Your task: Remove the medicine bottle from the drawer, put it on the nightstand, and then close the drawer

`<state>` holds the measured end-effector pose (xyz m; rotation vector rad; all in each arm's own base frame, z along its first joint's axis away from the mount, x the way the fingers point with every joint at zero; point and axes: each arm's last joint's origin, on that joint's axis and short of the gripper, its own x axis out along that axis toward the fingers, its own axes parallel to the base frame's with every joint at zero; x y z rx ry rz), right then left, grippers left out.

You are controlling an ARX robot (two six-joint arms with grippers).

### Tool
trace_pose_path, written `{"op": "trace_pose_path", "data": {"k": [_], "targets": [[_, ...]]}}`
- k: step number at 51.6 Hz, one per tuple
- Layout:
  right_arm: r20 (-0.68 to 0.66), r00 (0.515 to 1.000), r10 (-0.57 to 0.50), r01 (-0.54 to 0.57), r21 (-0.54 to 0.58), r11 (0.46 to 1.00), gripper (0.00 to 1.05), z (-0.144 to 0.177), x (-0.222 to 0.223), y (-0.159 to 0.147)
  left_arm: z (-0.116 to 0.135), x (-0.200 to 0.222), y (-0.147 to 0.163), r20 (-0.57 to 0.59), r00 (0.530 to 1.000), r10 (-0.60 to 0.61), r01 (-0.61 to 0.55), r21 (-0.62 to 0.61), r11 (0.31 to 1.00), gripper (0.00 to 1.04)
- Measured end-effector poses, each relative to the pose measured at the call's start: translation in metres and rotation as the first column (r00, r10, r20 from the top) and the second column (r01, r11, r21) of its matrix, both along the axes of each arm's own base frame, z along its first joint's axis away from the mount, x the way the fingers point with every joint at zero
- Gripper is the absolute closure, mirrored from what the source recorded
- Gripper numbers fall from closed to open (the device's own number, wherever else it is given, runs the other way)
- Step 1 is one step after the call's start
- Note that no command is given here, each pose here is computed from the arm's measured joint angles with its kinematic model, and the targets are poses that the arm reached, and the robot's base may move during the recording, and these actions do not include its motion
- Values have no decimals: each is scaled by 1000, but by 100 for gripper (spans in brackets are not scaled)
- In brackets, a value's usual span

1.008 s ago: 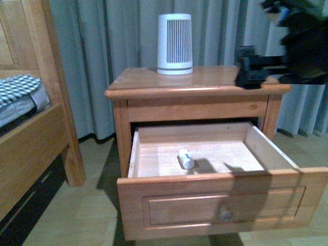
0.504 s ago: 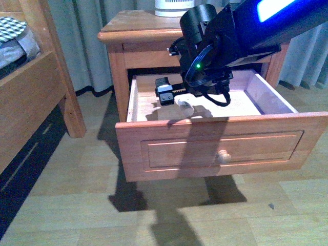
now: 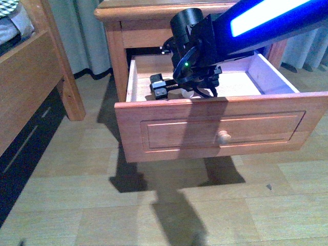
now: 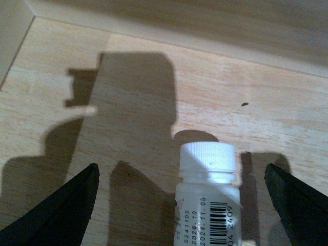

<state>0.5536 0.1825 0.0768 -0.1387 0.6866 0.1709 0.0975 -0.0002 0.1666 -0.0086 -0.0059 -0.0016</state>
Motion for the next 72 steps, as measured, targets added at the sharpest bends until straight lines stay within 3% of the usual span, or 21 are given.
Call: {"op": "trace_pose_path", "data": {"k": [3, 17, 21, 33, 48, 57, 67, 72], "targets": [[6, 1000, -14, 14, 4, 1000, 12, -2, 0, 0, 0, 0, 0, 0, 1000, 0, 0, 0, 1000, 7], [19, 1000, -8, 7, 26, 1000, 66, -8, -23, -3, 0, 0, 0, 0, 1000, 0, 0, 0, 1000, 7], [39, 999, 1, -2, 16, 1000, 73, -6, -28, -6, 0, 0, 0, 0, 1000, 0, 0, 0, 1000, 7], [141, 990, 4, -9, 29, 1000, 76, 19, -47, -24, 0, 0, 0, 0, 1000, 0, 0, 0, 1000, 7], [270, 963, 10, -40, 106, 994, 76, 129, -74, -52, 0, 0, 0, 0, 1000, 0, 0, 0, 1000, 7], [345, 938, 14, -64, 133, 989, 76, 176, -85, -60, 0, 0, 0, 0, 1000, 0, 0, 0, 1000, 7], [461, 887, -33, -38, 142, 989, 76, 218, -72, -65, 0, 0, 0, 0, 1000, 0, 0, 0, 1000, 7], [545, 835, -73, 6, 123, 992, 76, 236, -56, -72, 0, 0, 0, 0, 1000, 0, 0, 0, 1000, 7]]}}
